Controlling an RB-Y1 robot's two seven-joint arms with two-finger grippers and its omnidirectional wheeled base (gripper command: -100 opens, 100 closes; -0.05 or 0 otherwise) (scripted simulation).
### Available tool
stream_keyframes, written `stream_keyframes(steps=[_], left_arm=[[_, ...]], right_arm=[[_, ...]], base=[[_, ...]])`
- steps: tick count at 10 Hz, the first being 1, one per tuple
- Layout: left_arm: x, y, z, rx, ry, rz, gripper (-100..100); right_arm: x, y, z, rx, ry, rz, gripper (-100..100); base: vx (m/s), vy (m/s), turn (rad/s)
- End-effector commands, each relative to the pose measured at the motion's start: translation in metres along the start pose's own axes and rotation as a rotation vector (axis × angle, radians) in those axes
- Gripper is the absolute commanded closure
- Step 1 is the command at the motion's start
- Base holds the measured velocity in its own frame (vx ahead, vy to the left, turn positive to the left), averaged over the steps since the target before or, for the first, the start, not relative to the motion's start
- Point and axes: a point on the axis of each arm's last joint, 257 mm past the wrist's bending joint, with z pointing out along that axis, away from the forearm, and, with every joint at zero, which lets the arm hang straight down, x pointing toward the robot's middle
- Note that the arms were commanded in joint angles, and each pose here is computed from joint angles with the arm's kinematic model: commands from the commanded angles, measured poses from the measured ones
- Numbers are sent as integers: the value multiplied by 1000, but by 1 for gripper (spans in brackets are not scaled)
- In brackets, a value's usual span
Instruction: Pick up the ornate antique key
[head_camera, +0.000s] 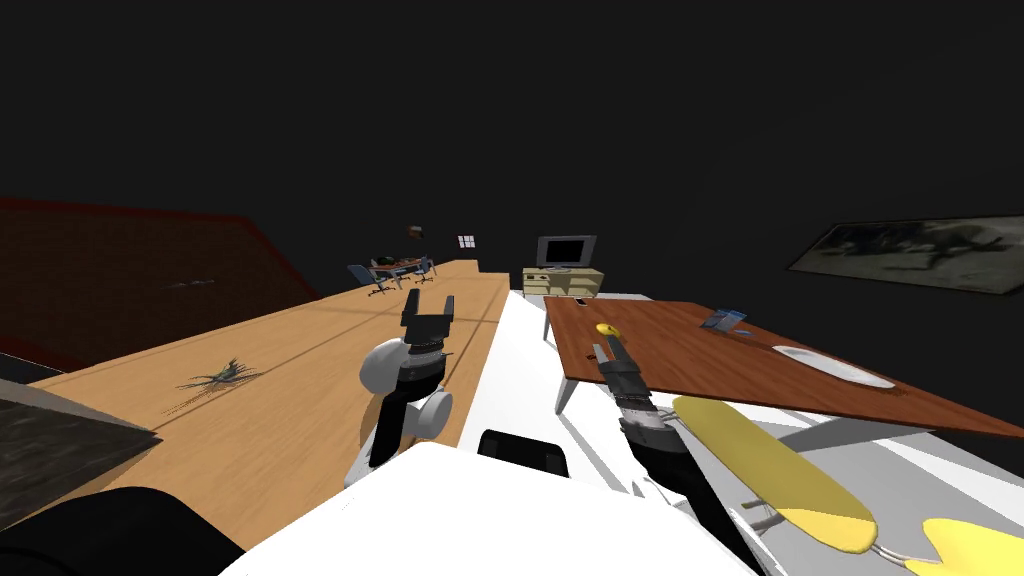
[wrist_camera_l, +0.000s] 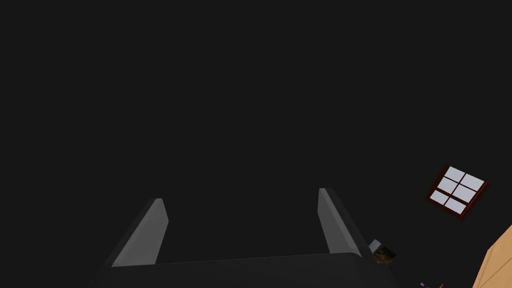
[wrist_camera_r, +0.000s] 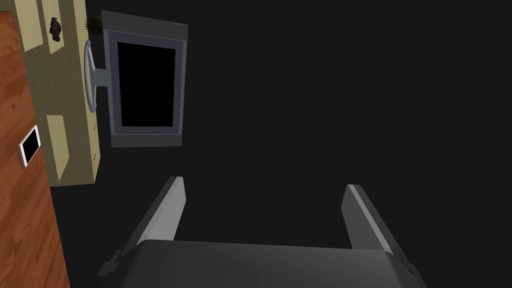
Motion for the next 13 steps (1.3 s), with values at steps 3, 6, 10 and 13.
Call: stream_keyframes(steps=[3,6,10,13], left_arm=[[0,0,0,0,0,0,0],[0,0,0,0,0,0,0],[0,0,0,0,0,0,0],[0,0,0,0,0,0,0]], right_arm=[[19,-50,-34,161,101,-102,-100],[34,-94,-72,300,193,-189,-100],[48,-159,-153,522,371,-341,-100],[49,-178,-185,595,440,-403,-100]], base=[[-80,60,183],[-60,60,209],[-64,69,204],[-19,38,128]])
